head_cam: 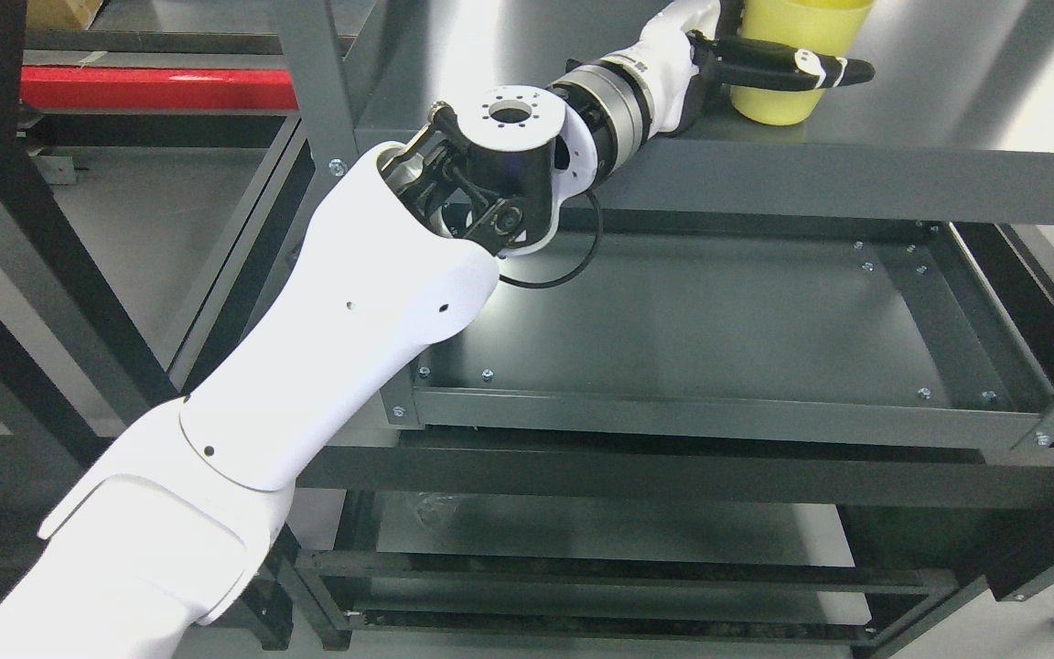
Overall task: Place yellow IKEA cup on middle right shelf
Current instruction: 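Set the cup upright on the upper shelf with the left hand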
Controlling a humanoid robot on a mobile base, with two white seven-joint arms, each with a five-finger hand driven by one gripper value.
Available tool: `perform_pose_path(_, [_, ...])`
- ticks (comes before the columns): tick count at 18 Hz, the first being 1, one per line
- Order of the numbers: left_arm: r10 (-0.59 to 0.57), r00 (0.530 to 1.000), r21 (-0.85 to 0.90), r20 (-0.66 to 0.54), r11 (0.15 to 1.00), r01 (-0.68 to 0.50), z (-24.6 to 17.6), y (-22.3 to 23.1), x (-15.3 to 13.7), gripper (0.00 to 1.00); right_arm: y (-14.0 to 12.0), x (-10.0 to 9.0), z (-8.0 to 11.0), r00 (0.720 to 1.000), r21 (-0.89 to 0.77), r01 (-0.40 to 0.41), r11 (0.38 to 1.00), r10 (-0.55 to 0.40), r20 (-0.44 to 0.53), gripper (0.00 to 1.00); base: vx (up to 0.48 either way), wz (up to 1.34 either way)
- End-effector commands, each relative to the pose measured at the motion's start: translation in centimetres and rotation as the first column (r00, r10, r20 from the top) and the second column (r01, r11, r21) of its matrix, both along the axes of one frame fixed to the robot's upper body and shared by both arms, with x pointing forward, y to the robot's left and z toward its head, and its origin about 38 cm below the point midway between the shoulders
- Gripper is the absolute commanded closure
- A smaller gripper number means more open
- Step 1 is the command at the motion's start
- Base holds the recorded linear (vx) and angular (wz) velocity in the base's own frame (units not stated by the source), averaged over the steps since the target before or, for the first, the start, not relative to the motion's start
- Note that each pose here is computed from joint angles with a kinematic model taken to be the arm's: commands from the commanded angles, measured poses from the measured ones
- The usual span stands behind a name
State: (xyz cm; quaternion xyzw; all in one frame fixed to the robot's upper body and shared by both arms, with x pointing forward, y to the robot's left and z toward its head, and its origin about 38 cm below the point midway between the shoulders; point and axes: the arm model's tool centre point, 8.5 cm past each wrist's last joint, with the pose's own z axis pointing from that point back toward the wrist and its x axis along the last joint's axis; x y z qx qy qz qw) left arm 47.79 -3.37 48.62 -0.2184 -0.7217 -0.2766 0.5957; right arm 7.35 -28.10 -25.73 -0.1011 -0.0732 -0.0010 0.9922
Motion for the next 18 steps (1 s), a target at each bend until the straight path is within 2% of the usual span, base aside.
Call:
perform_pose_path(1, [0.022, 0.998, -0.024, 0.062, 1.000, -0.020, 1.4, 1.1, -0.4, 0.01, -1.0, -0.9, 0.0, 1.000, -0.012, 0.008, 1.000, -0.008, -0.014, 0.01, 0.000, 0.00])
perform_pose_path(4, [0.092, 0.979, -0.050, 0.182, 0.995, -0.085, 2.6, 2.0, -0.1, 0.01, -1.0, -0.9, 0.0, 1.000, -0.012, 0.008, 1.000, -0.008, -0.014, 0.01, 0.000, 0.00])
perform_pose_path(8, [0.124, 0.969, -0.109, 0.214, 0.989, -0.103, 4.2, 3.3, 0.0, 0.01, -1.0, -0.9, 0.0, 1.000, -0.012, 0.008, 1.000, -0.008, -0.014, 0.01, 0.000, 0.00])
perform_pose_path(10, [0.120, 0.956, -0.158, 0.267, 0.984, -0.079, 5.5, 3.6, -1.0, 0.01, -1.0, -0.9, 0.0, 1.000, -0.012, 0.008, 1.000, -0.008, -0.014, 0.01, 0.000, 0.00])
perform_pose_path(12, [0.094, 0.947, -0.167, 0.308, 0.985, -0.043, 6.3, 3.5, -2.1, 0.01, -1.0, -0.9, 0.0, 1.000, -0.012, 0.008, 1.000, -0.008, -0.014, 0.01, 0.000, 0.00])
perform_pose_path(18, [-0.081, 0.926, -0.114, 0.369, 0.985, 0.131, 7.6, 3.3, -4.1, 0.03, -1.0, -0.9, 0.0, 1.000, -0.012, 0.008, 1.000, -0.008, -0.014, 0.01, 0.000, 0.00])
